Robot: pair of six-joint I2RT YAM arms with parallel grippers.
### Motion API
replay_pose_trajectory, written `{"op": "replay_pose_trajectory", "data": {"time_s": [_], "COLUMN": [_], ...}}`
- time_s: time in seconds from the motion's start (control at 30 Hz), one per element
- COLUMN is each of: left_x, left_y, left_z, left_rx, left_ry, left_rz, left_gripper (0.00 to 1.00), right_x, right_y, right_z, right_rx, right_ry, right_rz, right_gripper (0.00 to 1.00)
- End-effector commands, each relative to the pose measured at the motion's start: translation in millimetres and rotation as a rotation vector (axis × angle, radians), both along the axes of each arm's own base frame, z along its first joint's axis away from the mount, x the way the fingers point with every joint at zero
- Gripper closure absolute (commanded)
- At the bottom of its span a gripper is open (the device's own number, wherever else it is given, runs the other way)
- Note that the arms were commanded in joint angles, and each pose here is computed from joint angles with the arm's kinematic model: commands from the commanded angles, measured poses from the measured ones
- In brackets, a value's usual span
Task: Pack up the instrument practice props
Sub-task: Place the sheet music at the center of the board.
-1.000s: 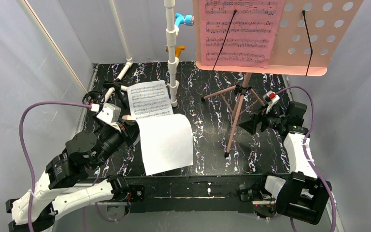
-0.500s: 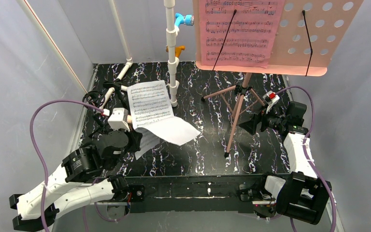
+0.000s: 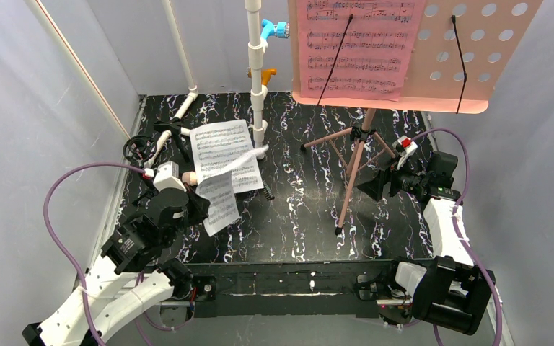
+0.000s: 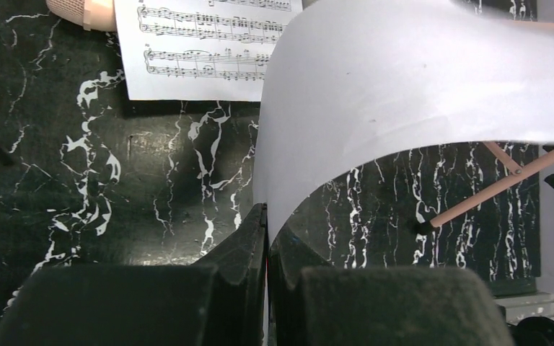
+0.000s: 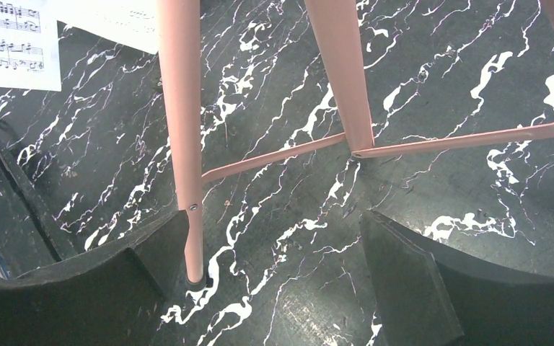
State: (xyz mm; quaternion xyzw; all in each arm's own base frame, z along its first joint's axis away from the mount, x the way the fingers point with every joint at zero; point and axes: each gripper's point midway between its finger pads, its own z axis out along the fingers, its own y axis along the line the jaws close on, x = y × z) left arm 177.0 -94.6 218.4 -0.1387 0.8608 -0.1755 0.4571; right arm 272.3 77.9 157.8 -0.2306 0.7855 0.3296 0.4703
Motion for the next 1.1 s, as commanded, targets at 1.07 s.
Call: {"op": "replay_pose_trajectory", "data": {"time_s": [1.07], "left_x": [89], "left_y": [-46], "left_z": [57], "left_rx": [-0.042], "left_ry": [0.041], "left_rz": [-0.245], "left_gripper": [1.0], "right_x": [3], "right_y": [-3], "right_z": [15], "right_rx": [-0.034], "right_ry": [-0.069], "right_rz": [0.004], "right_gripper": [0.02]}}
